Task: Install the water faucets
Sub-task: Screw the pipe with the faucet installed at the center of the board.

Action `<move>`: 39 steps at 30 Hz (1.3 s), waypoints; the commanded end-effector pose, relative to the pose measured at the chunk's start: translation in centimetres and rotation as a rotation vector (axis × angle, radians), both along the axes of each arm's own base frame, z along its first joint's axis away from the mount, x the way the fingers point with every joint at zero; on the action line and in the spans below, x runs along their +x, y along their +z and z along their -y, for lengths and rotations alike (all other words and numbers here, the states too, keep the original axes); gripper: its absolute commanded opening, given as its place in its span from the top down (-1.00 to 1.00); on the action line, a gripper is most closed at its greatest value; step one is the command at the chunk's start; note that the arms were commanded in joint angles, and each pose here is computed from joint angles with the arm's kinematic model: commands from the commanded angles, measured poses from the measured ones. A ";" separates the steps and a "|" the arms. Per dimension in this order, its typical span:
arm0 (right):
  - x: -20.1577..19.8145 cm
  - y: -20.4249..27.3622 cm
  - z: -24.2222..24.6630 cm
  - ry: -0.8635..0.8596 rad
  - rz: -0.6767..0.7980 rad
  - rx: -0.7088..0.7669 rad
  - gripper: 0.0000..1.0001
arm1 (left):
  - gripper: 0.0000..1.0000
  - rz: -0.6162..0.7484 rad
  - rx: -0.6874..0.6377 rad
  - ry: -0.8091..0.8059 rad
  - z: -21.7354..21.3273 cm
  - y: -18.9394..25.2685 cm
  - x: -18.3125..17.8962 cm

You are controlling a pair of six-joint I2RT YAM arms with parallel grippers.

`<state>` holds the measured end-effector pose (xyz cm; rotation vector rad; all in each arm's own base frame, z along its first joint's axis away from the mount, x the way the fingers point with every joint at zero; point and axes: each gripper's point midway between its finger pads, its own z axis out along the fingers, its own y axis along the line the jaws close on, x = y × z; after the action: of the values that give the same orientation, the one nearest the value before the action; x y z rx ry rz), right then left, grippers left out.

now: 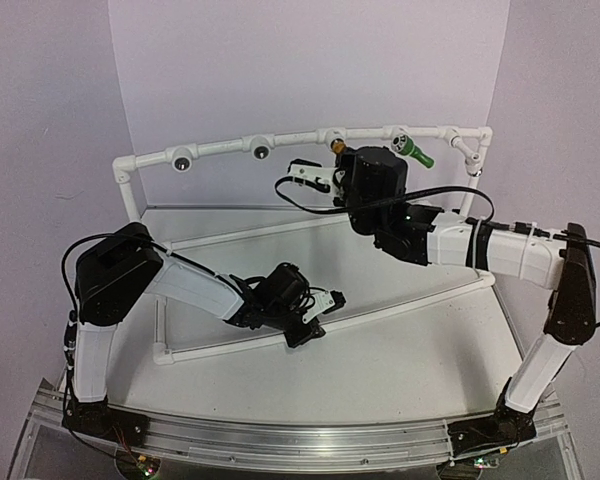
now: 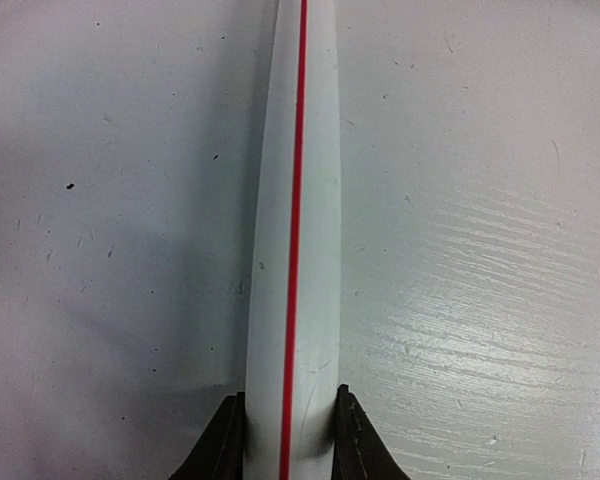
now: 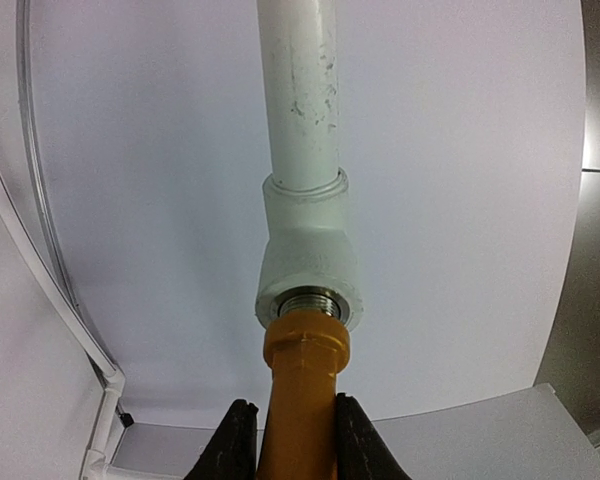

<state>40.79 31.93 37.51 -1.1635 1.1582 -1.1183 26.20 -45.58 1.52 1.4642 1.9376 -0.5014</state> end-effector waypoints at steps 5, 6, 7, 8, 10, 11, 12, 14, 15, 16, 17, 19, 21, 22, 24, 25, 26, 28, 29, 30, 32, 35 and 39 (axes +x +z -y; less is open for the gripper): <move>0.7 2.8 0.6 0.039 -0.020 0.180 1.00 | 1.00 -0.108 0.182 0.089 -4.1 -6.1 -0.9; 0.8 2.9 0.8 0.043 -0.025 0.201 1.00 | 1.00 -0.110 0.182 0.086 -4.1 -6.2 -0.9; 0.8 3.0 1.0 0.044 -0.034 0.223 1.00 | 1.00 -0.113 0.181 0.084 -4.1 -6.2 -1.0; 0.9 3.1 1.2 0.044 -0.039 0.237 1.00 | 1.00 -0.114 0.179 0.081 -4.1 -6.2 -1.0; 0.8 3.0 1.4 0.046 -0.045 0.257 1.00 | 1.00 -0.116 0.179 0.073 -3.9 -6.3 -1.1; 0.8 2.9 1.5 0.047 -0.048 0.268 1.00 | 1.00 -0.116 0.181 0.069 -3.8 -6.3 -1.2; 0.8 3.0 1.6 0.050 -0.050 0.285 1.00 | 1.00 -0.115 0.182 0.063 -3.7 -6.3 -1.3; 0.7 3.2 1.7 0.059 -0.052 0.321 1.00 | 1.00 -0.125 0.185 0.044 -3.4 -6.3 -1.7; 0.6 3.0 1.6 0.067 -0.058 0.335 1.00 | 1.00 -0.131 0.187 0.035 -3.1 -6.3 -1.8; 0.6 2.9 1.5 0.075 -0.063 0.348 1.00 | 1.00 -0.136 0.188 0.026 -2.8 -6.2 -2.0; 0.5 2.8 1.5 0.081 -0.068 0.360 1.00 | 1.00 -0.139 0.193 0.017 -2.6 -6.2 -2.2; 0.4 2.8 1.3 0.100 -0.080 0.381 1.00 | 1.00 -0.150 0.219 0.007 -2.3 -6.7 -2.6; 0.2 2.9 1.2 0.111 -0.091 0.396 1.00 | 1.00 -0.160 0.237 0.004 -2.1 -7.1 -2.7; 0.2 2.8 1.1 0.117 -0.098 0.397 1.00 | 1.00 -0.164 0.244 0.005 -2.0 -7.3 -2.7; 0.2 2.3 0.8 0.126 -0.114 0.393 1.00 | 1.00 -0.166 0.250 0.003 -1.9 -7.2 -2.6; 0.3 2.0 0.5 0.126 -0.121 0.390 1.00 | 1.00 -0.167 0.248 0.002 -1.8 -7.1 -2.6; 0.4 1.8 0.4 0.127 -0.126 0.390 1.00 | 1.00 -0.170 0.242 -0.002 -1.7 -6.9 -2.7; 0.6 1.6 0.2 0.128 -0.133 0.398 1.00 | 1.00 -0.181 0.230 -0.012 -1.6 -6.5 -3.0; 0.7 1.6 0.1 0.127 -0.133 0.399 1.00 | 1.00 -0.187 0.224 -0.017 -1.5 -6.4 -3.1; 0.8 1.5 0.0 0.122 -0.133 0.397 1.00 | 1.00 -0.193 0.219 -0.020 -1.4 -6.3 -3.2; 0.9 1.4 -0.3 0.123 -0.136 0.399 1.00 | 1.00 -0.201 0.213 -0.024 -1.2 -6.3 -3.3; 1.1 1.6 -0.9 0.132 -0.138 0.418 1.00 | 1.00 -0.212 0.205 -0.015 -1.3 -6.2 -3.0; 1.5 1.0 -2.0 0.149 -0.152 0.433 1.00 | 1.00 -0.215 0.212 -0.018 -1.4 -6.5 -2.9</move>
<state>41.70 31.41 37.39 -1.0231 1.3653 -0.7498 26.04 -46.65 1.40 1.5216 2.0118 -0.5149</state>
